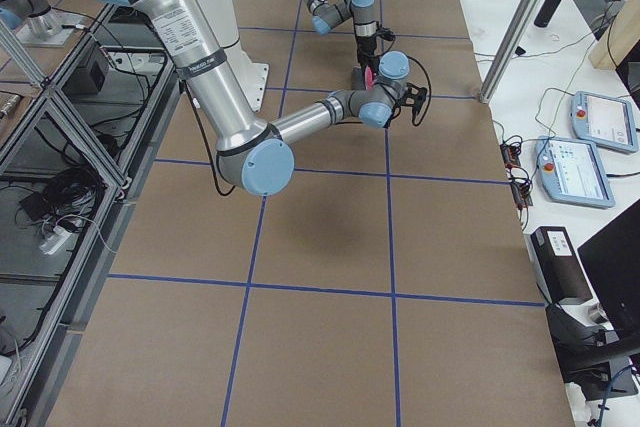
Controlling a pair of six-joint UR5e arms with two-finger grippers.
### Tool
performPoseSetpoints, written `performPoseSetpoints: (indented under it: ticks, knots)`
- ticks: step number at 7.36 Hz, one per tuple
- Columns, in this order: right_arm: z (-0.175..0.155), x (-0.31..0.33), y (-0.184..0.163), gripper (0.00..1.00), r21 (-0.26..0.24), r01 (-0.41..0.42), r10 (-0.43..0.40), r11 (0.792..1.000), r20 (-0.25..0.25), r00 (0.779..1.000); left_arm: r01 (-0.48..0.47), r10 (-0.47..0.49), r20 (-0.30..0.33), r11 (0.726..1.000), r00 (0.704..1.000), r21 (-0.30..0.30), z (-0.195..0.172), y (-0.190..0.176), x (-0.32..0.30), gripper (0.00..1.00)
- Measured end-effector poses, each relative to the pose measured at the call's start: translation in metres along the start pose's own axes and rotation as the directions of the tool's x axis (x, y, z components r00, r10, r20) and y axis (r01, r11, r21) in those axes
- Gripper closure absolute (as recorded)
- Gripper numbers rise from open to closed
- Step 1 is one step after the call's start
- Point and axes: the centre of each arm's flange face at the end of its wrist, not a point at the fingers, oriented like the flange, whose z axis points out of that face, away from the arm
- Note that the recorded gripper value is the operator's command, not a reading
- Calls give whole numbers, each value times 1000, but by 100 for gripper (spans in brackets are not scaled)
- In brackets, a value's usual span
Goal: Fold towel twice with both arms
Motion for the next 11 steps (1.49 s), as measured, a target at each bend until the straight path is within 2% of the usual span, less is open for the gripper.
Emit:
performPoseSetpoints:
  ticks: [6, 11]
  knots:
    - [0, 5, -1, 0, -11, -2, 2, 1000, -4, 1000, 7, -7, -13, 1000, 1000, 17, 11, -12, 45, 0]
    - [-12, 6, -11, 0, -29, 14, -14, 999, 4, 1000, 15, -13, -45, 999, 999, 44, -7, -32, 75, 0]
